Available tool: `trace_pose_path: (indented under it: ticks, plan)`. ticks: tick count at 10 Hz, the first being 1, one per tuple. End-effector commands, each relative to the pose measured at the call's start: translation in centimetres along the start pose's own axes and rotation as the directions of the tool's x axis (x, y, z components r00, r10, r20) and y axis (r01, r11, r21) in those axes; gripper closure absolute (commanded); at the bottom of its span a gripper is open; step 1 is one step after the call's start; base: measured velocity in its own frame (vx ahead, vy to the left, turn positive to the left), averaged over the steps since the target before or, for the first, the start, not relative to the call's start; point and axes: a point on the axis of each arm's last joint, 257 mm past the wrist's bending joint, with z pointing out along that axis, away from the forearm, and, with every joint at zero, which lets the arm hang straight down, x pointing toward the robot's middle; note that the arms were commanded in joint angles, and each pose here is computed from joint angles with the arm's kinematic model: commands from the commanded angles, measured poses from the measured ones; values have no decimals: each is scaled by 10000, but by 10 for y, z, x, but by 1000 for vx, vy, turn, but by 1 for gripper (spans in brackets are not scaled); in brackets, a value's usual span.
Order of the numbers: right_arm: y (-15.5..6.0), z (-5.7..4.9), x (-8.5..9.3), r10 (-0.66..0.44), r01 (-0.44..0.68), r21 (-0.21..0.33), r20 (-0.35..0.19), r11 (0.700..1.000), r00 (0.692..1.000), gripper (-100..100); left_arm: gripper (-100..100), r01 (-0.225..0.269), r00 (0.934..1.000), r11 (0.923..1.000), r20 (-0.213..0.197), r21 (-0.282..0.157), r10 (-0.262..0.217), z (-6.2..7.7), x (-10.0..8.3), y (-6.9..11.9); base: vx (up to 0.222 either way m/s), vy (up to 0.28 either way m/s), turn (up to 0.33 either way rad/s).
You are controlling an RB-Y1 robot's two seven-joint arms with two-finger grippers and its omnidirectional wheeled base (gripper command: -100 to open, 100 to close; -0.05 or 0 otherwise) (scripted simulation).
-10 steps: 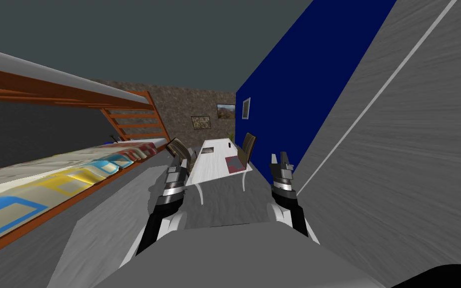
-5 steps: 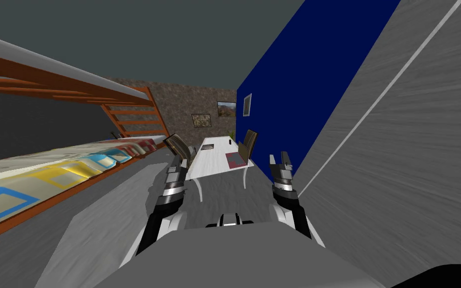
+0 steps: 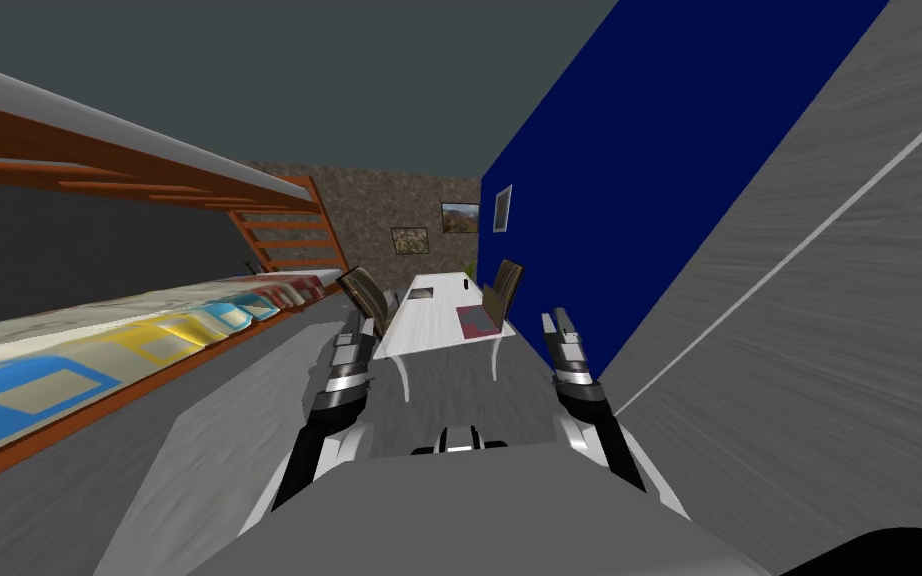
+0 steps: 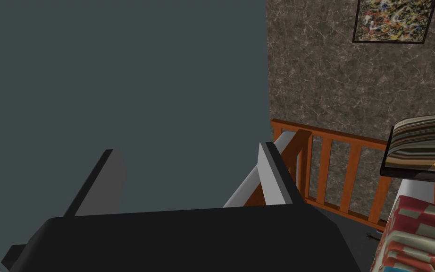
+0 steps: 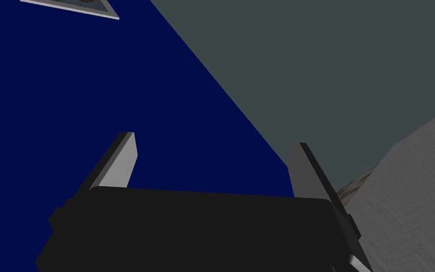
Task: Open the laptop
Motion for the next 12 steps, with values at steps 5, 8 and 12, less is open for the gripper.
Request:
trace_pose_path:
  ticks: [5,8,12]
  plan:
    - [-31,-16,-20,-3789,3846,449,-999,9220,9200,-100,0,0,10000,10000,0,0,0,0,0,0,50,19,141]
    - [-44,-25,-31,-5152,5258,563,-1355,8488,8463,-100,0,0,10000,10000,0,0,0,0,0,0,42,14,109]
    - [-64,-41,-53,-6954,7172,687,-1964,6935,6912,-100,0,-1,10000,10000,0,-1,1,0,0,0,37,20,110]
